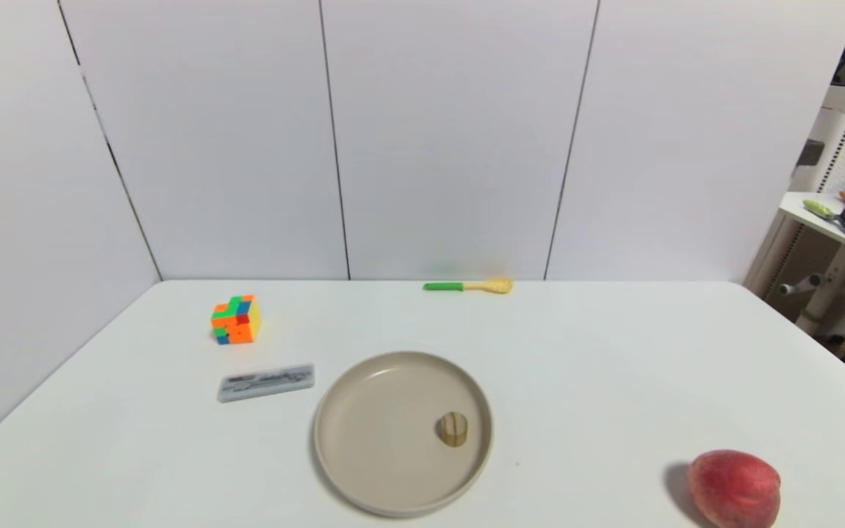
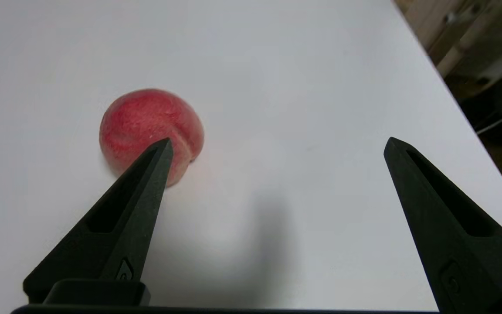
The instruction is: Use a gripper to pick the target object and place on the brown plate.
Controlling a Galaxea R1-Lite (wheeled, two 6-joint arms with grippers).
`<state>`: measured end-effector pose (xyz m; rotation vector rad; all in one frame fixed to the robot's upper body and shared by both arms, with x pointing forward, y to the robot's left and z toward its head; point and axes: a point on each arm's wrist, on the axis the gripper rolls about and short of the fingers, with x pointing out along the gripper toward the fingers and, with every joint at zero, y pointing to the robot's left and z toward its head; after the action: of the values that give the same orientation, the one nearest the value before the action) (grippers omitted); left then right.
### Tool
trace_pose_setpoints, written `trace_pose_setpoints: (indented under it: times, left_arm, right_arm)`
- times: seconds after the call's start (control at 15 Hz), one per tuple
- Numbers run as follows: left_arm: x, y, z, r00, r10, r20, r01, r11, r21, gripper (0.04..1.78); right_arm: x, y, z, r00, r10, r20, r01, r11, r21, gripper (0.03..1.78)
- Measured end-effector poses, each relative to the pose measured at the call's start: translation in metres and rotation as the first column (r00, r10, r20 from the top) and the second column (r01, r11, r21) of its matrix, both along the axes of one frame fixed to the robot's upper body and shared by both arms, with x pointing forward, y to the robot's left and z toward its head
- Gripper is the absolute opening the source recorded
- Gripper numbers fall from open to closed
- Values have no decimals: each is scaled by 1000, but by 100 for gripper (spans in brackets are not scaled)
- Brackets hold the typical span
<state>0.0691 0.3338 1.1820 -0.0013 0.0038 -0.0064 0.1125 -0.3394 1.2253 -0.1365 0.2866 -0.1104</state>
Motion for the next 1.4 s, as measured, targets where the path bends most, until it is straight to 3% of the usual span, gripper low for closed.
trace_pose_setpoints:
  times: [0.13, 0.27, 0.4, 0.6, 0.8, 1.4]
  left_arm:
    - [0, 0, 0, 1000, 0, 0, 0, 1000, 0, 169]
    - [0, 0, 0, 1000, 0, 0, 0, 1000, 0, 169]
    - [0, 0, 0, 1000, 0, 0, 0, 1000, 0, 169]
    - [0, 0, 0, 1000, 0, 0, 0, 1000, 0, 169]
    - [0, 0, 0, 1000, 0, 0, 0, 1000, 0, 169]
    - [0, 0, 0, 1000, 0, 0, 0, 1000, 0, 169]
  right_arm:
    - [-12, 1, -15, 993, 47, 110, -49, 999, 15, 168]
    - [-19, 2, -25, 984, 120, 133, -125, 992, 28, 168]
    - [-26, 3, -33, 981, 139, 133, -144, 989, 32, 169]
    - [-38, 3, -40, 969, 129, 212, -142, 989, 45, 169]
    - [-42, 3, -42, 957, 93, 274, -130, 984, 119, 169]
    - [-44, 3, -42, 951, 92, 295, -130, 985, 114, 169]
